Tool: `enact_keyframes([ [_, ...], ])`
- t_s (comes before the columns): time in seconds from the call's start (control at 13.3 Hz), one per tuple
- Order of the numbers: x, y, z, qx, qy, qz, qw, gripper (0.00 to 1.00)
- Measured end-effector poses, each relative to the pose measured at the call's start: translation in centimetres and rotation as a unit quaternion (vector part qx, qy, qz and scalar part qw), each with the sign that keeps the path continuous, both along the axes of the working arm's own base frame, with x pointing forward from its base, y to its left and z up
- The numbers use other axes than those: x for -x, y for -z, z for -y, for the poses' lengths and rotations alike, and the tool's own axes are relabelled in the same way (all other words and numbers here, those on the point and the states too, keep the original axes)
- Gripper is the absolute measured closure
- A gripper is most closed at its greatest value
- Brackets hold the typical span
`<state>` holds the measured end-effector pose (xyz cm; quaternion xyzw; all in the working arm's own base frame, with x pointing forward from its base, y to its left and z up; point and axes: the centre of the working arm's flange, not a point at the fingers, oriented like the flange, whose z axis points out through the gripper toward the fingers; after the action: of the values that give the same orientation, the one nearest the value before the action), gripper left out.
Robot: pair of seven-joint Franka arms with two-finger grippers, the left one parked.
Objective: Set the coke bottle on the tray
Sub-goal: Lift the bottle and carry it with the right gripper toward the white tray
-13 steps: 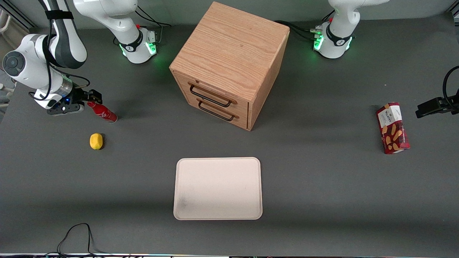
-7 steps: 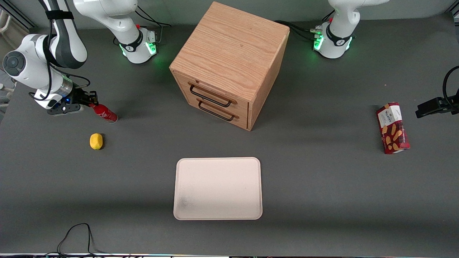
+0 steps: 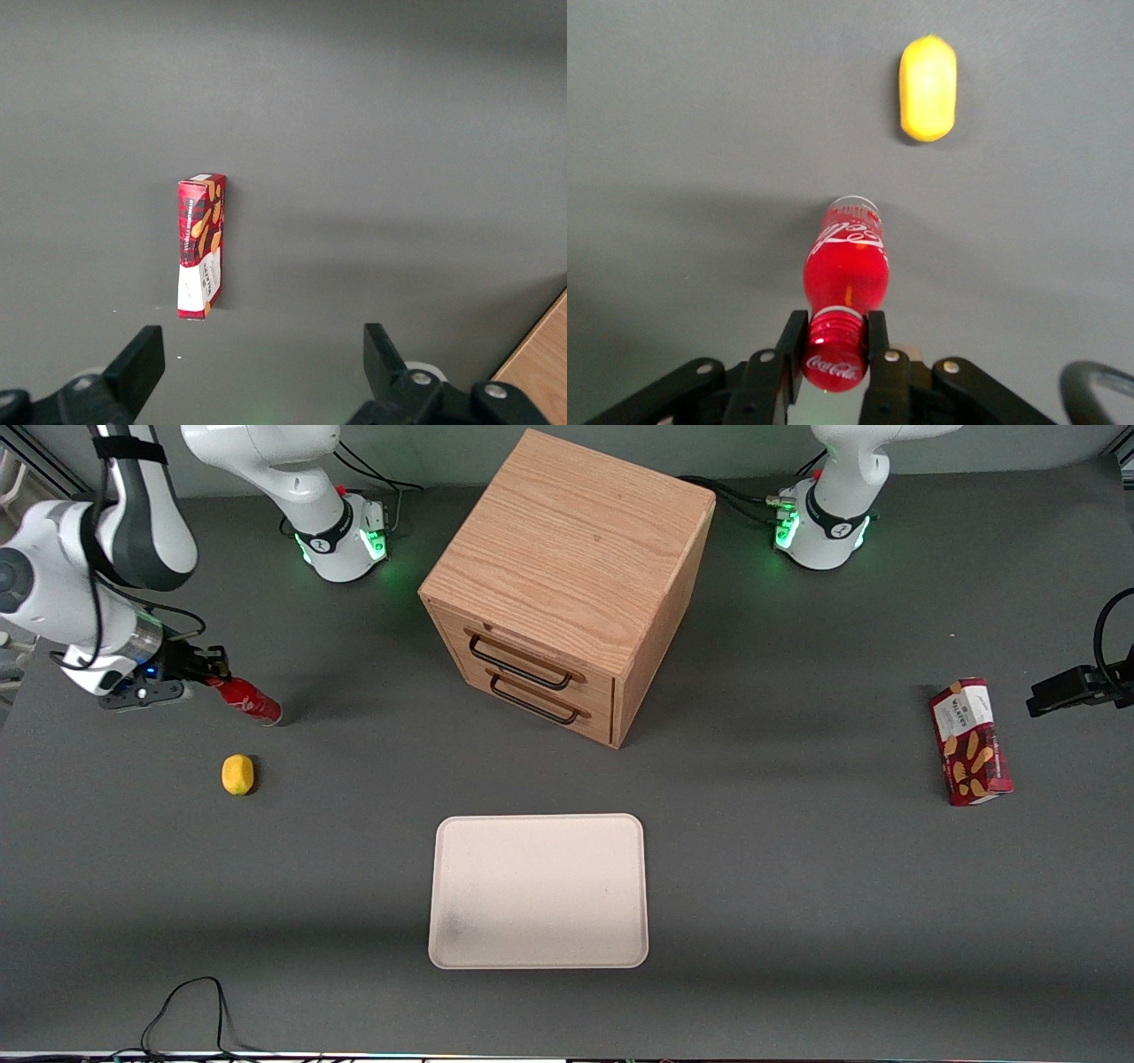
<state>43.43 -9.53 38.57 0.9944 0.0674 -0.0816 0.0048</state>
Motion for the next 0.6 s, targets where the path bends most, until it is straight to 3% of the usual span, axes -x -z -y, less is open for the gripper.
enact_keyframes([
  [0.15,-1.7,-4.7,0.0,0.006,-0.002,0.001,1.0000,0.69],
  [0.45,-6.6,-13.5,-2.9,0.028,0.000,-0.032,0.9991,0.69],
  [0.6,-9.6,-16.4,-3.9,0.027,0.017,-0.035,0.9989,0.69],
])
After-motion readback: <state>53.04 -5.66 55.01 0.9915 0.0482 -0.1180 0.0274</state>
